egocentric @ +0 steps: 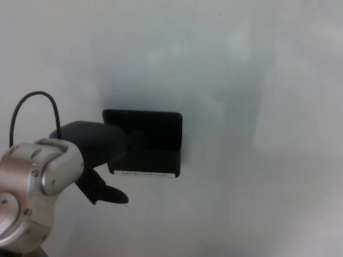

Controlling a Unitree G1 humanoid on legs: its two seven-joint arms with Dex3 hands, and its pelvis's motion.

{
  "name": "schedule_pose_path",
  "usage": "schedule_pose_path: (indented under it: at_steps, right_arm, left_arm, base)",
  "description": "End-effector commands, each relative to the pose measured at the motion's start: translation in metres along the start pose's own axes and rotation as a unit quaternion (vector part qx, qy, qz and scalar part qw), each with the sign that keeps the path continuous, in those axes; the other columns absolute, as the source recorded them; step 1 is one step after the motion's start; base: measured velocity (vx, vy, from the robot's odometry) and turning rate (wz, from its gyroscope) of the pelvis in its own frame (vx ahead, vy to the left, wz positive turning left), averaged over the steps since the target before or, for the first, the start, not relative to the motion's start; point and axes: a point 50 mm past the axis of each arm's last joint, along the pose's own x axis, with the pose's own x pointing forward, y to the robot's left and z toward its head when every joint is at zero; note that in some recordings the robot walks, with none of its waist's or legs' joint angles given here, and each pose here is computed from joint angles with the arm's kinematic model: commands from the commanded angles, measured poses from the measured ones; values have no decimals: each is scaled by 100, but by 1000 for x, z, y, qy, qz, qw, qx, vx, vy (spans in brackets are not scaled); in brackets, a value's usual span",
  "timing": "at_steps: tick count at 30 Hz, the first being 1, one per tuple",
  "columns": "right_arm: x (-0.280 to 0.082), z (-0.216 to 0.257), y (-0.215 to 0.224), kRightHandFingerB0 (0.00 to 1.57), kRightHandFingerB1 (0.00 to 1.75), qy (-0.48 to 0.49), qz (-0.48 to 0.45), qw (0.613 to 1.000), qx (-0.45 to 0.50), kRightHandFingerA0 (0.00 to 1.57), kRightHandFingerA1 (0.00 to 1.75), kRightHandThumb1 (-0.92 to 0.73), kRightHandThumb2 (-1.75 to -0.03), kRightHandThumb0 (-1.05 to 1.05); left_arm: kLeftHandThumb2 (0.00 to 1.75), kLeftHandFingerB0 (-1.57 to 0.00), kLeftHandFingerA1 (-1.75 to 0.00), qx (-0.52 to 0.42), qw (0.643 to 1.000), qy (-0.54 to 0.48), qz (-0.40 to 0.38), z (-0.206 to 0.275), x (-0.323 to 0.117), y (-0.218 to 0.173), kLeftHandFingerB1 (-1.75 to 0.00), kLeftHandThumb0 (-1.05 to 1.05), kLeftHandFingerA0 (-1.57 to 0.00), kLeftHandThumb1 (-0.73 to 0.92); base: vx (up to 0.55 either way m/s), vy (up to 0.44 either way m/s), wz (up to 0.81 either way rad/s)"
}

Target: A magnetic marker holder is on the left hand side of the white board, the robot put the index and middle finger into the opening of the container and pull off the magnetic holder and hand it to a human on the left hand side.

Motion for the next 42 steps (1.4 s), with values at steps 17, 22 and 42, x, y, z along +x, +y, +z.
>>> schedule_pose_path:
  at_steps: [17,22,42]
  right_arm:
    - [-2,1,-1,67,44,7,-2,1000,-14,83,50,-72,-63,-63]
    - [-4,1,-2,67,44,9,-5,1000,-20,82,50,-72,-63,-63]
    - [-4,-1,0,70,44,13,-1,1000,-12,85,51,-71,-63,-63]
  left_arm:
    - [57,-27,-37,-57,992,85,-75,-40,22,-37,-30,-72,-44,54]
    - [80,-22,-48,-55,993,65,-80,-27,30,-57,-38,-80,-49,47]
    - [80,-82,-125,-72,996,37,-24,-13,44,-135,-86,-23,-79,59]
  base:
    - [0,0,0]
    - [0,0,0]
    - [0,0,0]
